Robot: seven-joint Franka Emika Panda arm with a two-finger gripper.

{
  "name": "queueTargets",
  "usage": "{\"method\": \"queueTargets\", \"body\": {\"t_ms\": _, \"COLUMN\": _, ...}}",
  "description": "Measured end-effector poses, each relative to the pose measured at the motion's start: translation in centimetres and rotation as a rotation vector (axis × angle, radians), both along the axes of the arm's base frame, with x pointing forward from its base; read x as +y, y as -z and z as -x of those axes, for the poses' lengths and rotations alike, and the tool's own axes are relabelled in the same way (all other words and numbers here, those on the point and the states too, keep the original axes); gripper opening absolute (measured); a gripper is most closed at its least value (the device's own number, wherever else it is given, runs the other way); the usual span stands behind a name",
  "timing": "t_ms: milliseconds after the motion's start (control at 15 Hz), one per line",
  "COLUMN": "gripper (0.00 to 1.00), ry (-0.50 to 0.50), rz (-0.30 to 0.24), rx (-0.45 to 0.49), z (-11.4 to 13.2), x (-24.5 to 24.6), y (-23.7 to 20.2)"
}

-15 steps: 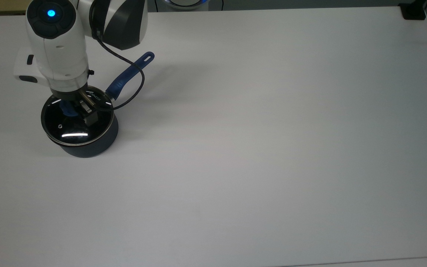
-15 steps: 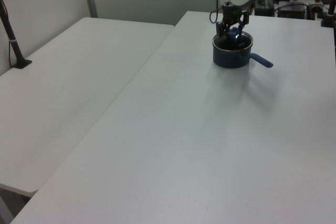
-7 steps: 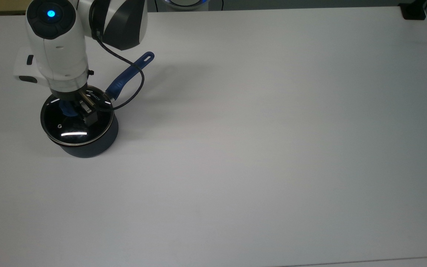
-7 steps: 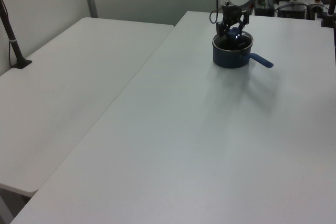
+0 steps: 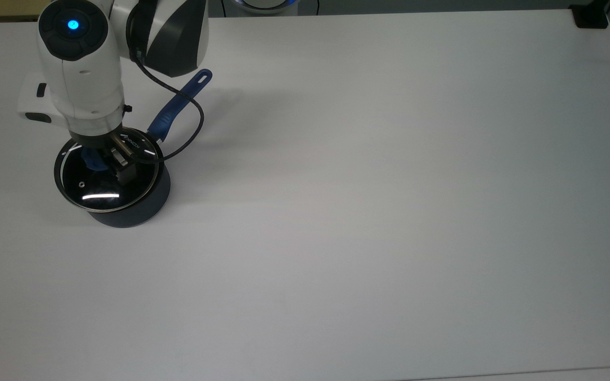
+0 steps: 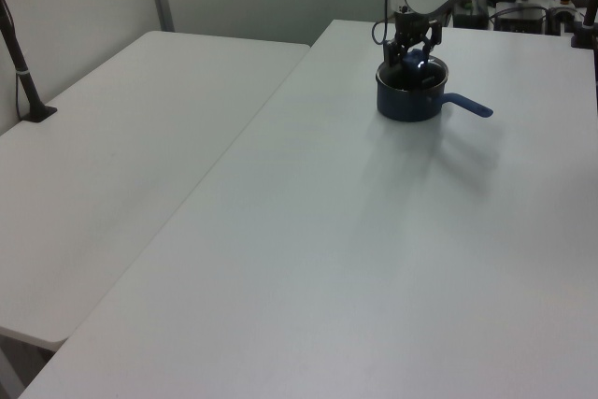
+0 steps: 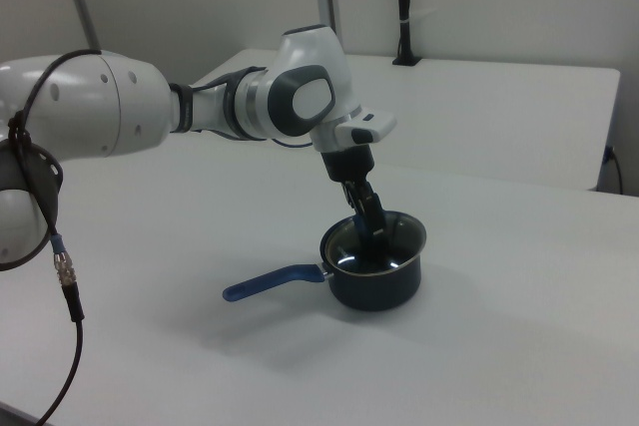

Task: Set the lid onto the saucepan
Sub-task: 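Lower the lid onto the saucepan rim and adjust its seating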

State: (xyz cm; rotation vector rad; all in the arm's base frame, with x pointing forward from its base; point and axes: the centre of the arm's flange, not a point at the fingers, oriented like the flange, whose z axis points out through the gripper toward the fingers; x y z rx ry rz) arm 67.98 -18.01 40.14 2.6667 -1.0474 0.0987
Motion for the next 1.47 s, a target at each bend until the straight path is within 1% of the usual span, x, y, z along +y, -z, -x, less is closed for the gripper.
{"method": "queueTargets", "body": {"t_ms": 200, "gripper": 0.58, "ry": -0.002, "rz": 0.004, "rx": 0.001, "z": -0.01, "x": -0.02, "y": 0.03}}
{"method": "queueTargets", "body": {"t_ms": 401, "gripper": 0.62, "ry": -0.008, "rz": 0.016, "rx": 0.006, "z": -0.04, "x": 0.01, "y": 0.10}}
{"method": "queueTargets", "body": {"t_ms": 534, "gripper": 0.62, "ry": -0.015, "rz": 0.028, "rx": 0.010, "z": -0.07, "x": 0.06, "y": 0.12}}
{"method": "queueTargets", "body": {"t_ms": 601, "gripper": 0.64, "ry": -0.017, "rz": 0.031, "rx": 0.012, "z": -0.08, "x": 0.07, "y": 0.16}}
{"method": "queueTargets", "body": {"t_ms": 668, "gripper": 0.65, "ry": -0.017, "rz": 0.032, "rx": 0.012, "z": -0.09, "x": 0.08, "y": 0.19}}
{"method": "queueTargets", "body": {"t_ms": 735, "gripper": 0.69, "ry": -0.017, "rz": 0.032, "rx": 0.013, "z": -0.09, "x": 0.06, "y": 0.24}}
{"method": "queueTargets", "body": {"t_ms": 868, "gripper": 0.88, "ry": -0.017, "rz": 0.031, "rx": 0.016, "z": -0.10, "x": 0.05, "y": 0.42}}
{"method": "queueTargets", "body": {"t_ms": 935, "gripper": 1.00, "ry": -0.017, "rz": 0.031, "rx": 0.017, "z": -0.11, "x": 0.05, "y": 0.54}}
{"method": "queueTargets", "body": {"t_ms": 1469, "gripper": 1.00, "ry": -0.018, "rz": 0.031, "rx": 0.018, "z": -0.14, "x": 0.13, "y": 0.58}}
